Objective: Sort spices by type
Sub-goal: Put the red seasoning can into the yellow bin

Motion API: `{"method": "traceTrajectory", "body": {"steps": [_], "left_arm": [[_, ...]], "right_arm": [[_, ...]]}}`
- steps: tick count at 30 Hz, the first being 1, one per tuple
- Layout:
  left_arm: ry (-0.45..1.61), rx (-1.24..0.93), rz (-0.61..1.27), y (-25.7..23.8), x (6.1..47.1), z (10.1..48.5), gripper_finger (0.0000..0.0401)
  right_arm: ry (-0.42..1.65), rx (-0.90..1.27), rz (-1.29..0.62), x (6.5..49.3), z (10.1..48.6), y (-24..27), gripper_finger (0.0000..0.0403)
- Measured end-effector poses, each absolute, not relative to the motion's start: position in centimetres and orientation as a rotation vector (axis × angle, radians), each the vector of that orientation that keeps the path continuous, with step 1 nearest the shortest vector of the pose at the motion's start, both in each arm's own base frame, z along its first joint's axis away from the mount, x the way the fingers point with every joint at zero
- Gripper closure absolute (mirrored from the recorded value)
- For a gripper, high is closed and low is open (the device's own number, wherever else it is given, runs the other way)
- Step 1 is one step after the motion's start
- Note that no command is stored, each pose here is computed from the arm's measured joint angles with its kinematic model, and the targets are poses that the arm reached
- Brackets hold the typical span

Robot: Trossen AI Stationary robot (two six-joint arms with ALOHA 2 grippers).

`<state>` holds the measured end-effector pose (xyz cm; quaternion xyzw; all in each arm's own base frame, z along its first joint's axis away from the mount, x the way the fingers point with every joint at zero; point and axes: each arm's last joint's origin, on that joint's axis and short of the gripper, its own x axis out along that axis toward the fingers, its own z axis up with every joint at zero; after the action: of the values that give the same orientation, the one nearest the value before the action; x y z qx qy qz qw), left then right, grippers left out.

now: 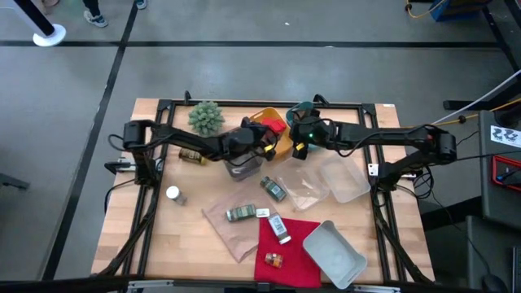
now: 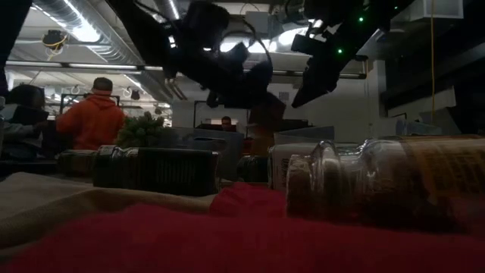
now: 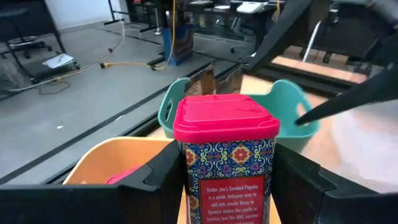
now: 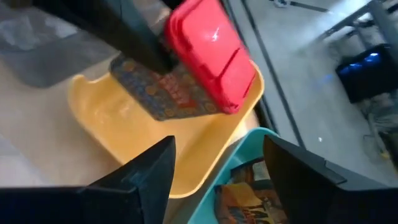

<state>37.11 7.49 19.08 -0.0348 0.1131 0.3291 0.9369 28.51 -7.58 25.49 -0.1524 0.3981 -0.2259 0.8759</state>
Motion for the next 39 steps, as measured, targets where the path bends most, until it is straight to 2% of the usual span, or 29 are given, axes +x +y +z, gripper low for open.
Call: {"method": "traceTrajectory", "body": {"steps": [5,13,30,39], "left_arm": [[0.252,-0.071,0.7,8.6,37.4,17.5,0.0222],[0.267,-0.074,0.735,10.0,37.4,16.1,0.0222],[0.333,-0.045,0.754,10.8,37.0,15.5,0.0221],[0.399,-0.04,0.754,10.7,36.8,14.9,0.0207]], "right_arm": [[0.836,-0.364,-0.553,28.9,25.2,-7.9,0.0162],[0.837,-0.368,-0.557,29.2,24.9,-8.0,0.0162],[0.838,-0.368,-0.556,29.2,24.9,-8.0,0.0162],[0.838,-0.368,-0.556,29.2,24.9,-8.0,0.0162]]}}
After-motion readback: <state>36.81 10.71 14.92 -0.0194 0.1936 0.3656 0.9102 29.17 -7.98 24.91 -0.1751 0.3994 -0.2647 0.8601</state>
